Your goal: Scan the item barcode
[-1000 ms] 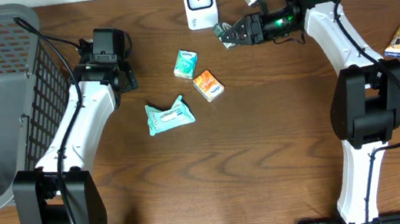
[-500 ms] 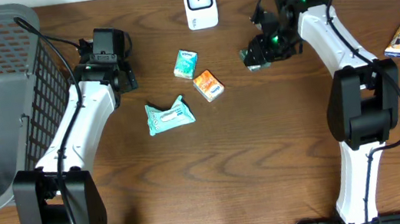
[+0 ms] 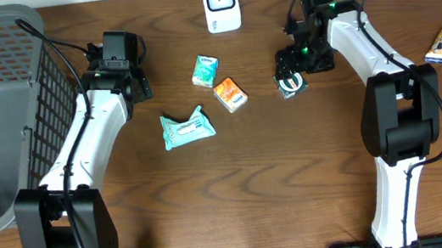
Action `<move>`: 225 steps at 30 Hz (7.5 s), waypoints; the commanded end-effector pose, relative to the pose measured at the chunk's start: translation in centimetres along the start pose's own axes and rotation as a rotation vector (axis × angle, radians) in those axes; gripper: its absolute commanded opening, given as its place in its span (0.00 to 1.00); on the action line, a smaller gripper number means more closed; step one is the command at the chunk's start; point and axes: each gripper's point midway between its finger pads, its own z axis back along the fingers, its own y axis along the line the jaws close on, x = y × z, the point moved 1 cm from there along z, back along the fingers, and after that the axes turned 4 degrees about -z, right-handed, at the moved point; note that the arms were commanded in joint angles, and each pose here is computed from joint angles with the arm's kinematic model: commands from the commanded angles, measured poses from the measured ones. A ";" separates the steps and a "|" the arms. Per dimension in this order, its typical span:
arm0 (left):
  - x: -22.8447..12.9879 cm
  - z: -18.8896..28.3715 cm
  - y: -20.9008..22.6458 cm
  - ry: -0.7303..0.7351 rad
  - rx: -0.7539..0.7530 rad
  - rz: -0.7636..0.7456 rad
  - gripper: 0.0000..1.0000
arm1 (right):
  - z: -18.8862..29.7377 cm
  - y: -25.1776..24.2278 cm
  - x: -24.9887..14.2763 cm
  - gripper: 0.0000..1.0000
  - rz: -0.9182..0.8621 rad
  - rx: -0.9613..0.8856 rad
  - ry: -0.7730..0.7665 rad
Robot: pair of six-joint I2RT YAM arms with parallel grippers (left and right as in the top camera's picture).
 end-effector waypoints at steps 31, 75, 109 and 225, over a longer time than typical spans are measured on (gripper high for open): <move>0.5 0.4 0.3 -0.015 0.010 0.001 0.98 | 0.8 1.0 1.5 0.86 0.214 -0.258 -0.078; 0.5 0.4 0.3 -0.015 0.010 0.001 0.98 | -2.7 1.5 -0.1 0.72 0.194 -0.165 -0.061; 0.5 0.4 0.3 -0.015 0.010 0.001 0.98 | 3.4 8.0 2.9 0.47 0.120 0.319 -0.128; 0.5 0.4 0.3 -0.015 0.010 0.001 0.98 | 1.0 -2.0 3.0 0.43 0.048 -0.906 -0.413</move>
